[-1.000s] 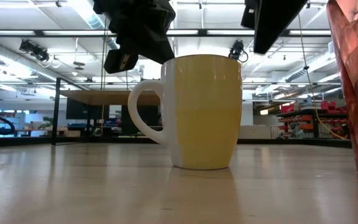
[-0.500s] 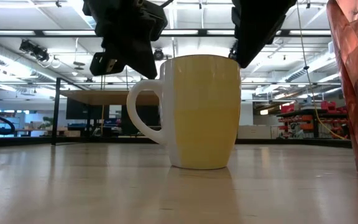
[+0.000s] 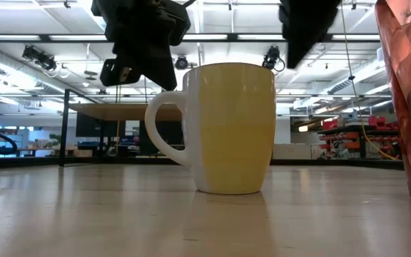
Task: Stack small to large cups/mugs on shelf
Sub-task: Put the yellow mug on the shelf
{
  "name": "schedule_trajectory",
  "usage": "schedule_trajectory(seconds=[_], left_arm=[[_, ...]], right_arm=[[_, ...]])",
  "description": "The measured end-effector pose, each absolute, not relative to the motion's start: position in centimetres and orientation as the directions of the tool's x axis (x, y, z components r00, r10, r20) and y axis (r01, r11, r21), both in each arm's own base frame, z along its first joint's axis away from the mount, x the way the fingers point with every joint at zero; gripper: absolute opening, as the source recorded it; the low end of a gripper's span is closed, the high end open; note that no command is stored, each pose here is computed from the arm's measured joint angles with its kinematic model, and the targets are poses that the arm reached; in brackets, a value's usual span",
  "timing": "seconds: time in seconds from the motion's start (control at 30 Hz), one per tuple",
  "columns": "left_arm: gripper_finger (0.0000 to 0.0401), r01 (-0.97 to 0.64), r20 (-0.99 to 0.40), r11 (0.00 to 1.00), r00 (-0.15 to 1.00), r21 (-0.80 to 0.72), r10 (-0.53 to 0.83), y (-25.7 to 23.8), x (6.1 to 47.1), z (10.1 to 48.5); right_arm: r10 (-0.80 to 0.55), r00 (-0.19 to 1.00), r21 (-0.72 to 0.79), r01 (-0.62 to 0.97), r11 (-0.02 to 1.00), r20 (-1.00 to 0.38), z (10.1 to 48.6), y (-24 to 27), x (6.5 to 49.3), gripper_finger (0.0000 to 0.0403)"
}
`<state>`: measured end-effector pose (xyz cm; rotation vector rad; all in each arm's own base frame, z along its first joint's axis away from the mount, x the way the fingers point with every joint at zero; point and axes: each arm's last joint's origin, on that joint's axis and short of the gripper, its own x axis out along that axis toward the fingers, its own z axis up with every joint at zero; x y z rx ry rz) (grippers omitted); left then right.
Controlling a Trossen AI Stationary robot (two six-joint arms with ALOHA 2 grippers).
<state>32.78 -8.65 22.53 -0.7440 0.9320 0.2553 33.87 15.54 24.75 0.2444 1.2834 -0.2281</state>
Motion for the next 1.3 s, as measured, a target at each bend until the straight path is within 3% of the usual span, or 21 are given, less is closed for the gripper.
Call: schedule_trajectory(seconds=[0.83, 1.3], left_arm=[[0.0021, -0.471, -0.805, 0.742, 0.573, -0.477, -0.154, -9.7, 32.5, 22.5], [0.0019, -0.475, -0.795, 0.729, 0.585, -0.493, -0.157, -9.9, 32.5, 22.6]], right_arm=[[0.018, 0.266, 0.108, 0.329, 0.938, -0.964, 22.6, 15.7, 34.8, 0.0], [0.061, 0.333, 0.179, 0.338, 0.924, -0.941, 22.2, 14.2, 36.2, 0.0]])
